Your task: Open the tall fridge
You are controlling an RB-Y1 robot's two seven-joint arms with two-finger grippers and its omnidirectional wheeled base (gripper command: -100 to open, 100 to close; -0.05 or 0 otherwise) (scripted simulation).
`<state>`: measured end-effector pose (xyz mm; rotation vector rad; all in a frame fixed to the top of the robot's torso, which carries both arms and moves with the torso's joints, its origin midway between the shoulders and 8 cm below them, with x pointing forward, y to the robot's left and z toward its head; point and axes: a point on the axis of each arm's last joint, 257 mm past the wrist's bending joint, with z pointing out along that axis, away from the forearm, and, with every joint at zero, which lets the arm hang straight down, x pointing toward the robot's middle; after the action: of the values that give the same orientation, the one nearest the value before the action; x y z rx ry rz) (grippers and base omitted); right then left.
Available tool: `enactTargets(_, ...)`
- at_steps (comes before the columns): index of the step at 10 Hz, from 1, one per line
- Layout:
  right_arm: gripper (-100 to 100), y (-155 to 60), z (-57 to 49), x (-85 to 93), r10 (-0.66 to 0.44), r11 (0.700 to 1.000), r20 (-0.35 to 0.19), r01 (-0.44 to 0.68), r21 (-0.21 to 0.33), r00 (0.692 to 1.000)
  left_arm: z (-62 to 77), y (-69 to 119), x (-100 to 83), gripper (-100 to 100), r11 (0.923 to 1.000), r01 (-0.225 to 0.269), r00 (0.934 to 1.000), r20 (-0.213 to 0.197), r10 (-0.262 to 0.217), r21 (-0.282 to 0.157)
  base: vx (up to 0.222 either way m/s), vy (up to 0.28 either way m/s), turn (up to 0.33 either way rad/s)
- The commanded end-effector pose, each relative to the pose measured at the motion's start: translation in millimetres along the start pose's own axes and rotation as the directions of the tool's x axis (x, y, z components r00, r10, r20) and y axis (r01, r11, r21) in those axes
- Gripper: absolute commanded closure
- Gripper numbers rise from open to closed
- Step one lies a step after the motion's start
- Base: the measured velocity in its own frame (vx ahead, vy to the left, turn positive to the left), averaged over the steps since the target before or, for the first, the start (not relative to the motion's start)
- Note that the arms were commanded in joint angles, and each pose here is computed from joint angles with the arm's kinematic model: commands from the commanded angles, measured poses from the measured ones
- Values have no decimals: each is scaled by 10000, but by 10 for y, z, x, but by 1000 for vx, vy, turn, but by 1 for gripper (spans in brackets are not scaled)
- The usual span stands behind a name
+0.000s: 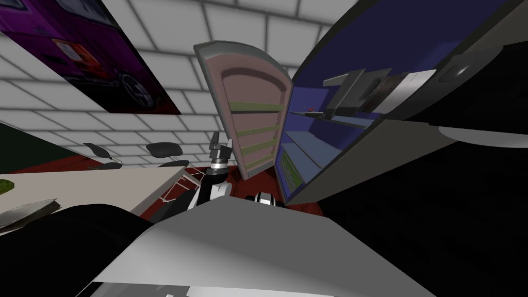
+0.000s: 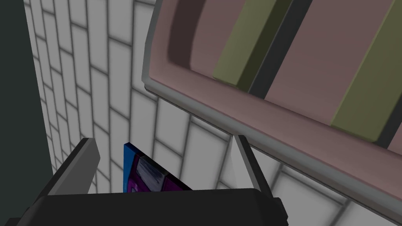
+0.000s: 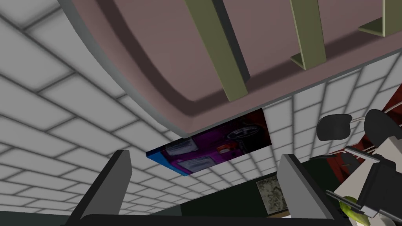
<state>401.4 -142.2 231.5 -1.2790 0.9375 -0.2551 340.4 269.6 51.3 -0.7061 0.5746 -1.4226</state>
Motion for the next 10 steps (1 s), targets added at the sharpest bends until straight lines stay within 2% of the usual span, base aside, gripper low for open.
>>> enactTargets(1, -100, -79, -18, 66, -390, 9992, -301, 393, 102, 9988, 0, 0, 0, 0, 10000, 1, 10000, 0, -1, 0, 8, 12, 14)
enactTargets(4, -100, -90, -5, 13, -482, 9988, -213, 484, 101, 9986, 0, 0, 0, 0, 10000, 1, 10000, -1, -1, 1, 0, 1, 5)
enactTargets(5, -100, -266, -65, 12, -1246, 9913, -582, 1267, 351, 9905, 0, 0, 0, 0, 10000, 1, 10000, -1, -1, 1, 13, 14, -95)
enactTargets(7, -100, -268, -67, 13, -1263, 9911, -600, 1285, 348, 9902, 0, 0, 0, 0, 10000, 1, 10000, 0, -1, 0, 11, 17, -36)
enactTargets(9, -100, -586, -186, -30, -2495, 9626, -1235, 2599, 762, 9605, 0, 0, 0, 0, 10000, 0, 10000, 0, 0, 0, 16, 25, -111)
enactTargets(10, -100, -602, -204, -23, -2656, 9582, -1371, 2770, 719, 9543, 0, 0, 0, 0, 10000, 1, 10000, 0, -1, 0, 19, 29, -64)
